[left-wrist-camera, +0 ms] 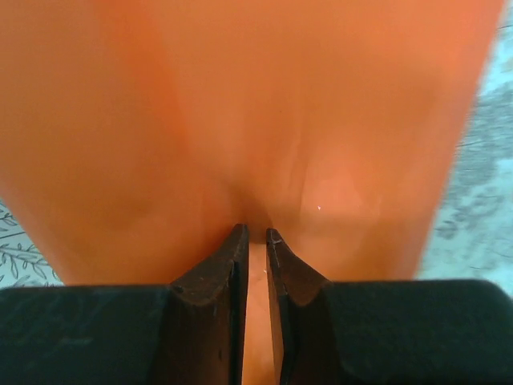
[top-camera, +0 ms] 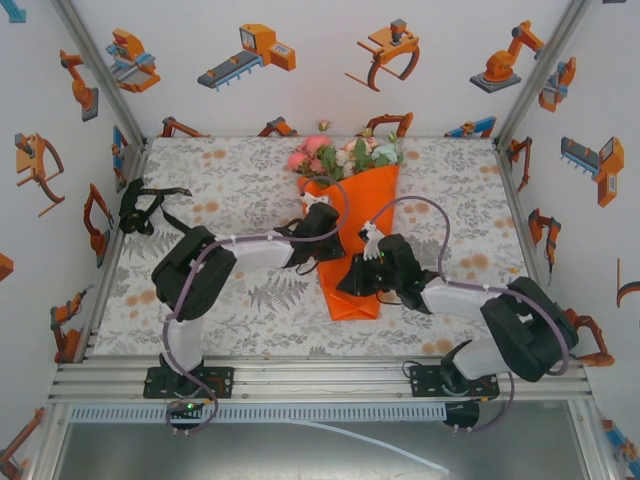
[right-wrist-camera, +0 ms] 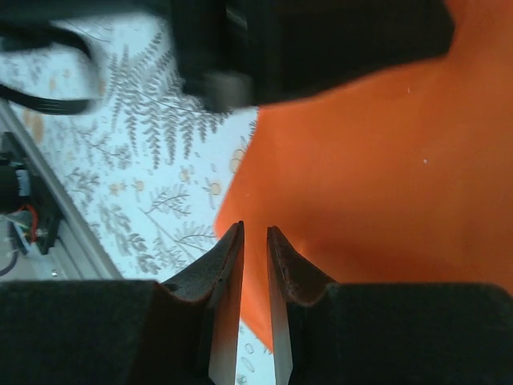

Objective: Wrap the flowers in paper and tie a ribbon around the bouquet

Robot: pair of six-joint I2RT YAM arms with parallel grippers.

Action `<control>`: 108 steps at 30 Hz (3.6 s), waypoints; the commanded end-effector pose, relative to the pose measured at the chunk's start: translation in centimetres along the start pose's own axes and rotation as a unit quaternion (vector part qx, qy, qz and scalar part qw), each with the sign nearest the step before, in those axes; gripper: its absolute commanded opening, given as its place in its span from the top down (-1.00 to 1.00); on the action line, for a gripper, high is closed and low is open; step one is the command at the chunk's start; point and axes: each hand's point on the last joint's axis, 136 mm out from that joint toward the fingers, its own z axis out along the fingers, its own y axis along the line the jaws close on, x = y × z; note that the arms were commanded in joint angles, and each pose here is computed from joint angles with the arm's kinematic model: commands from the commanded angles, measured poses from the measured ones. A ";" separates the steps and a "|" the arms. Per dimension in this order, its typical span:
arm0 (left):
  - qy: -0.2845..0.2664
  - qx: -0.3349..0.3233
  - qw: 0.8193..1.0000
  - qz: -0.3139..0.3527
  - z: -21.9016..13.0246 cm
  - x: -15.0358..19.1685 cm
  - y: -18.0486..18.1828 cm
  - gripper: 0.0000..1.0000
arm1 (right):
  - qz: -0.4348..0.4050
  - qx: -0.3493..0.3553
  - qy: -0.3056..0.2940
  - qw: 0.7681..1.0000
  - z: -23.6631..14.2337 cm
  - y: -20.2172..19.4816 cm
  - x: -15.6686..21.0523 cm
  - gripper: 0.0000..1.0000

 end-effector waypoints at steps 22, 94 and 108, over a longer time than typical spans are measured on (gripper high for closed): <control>0.020 -0.009 1.000 0.000 -1.1 2.0 2.3 0.61 | 0.175 0.013 -0.177 0.968 -0.3 -18.1 -16.3 0.45; 0.149 0.071 0.974 0.158 -3.5 12.7 -1.6 0.46 | 0.235 0.121 -0.168 0.950 -1.3 -26.9 -18.3 0.34; 0.135 0.074 0.977 0.150 -3.6 11.9 -1.7 0.48 | 0.188 0.109 -0.229 0.949 -5.6 -27.2 -29.2 0.32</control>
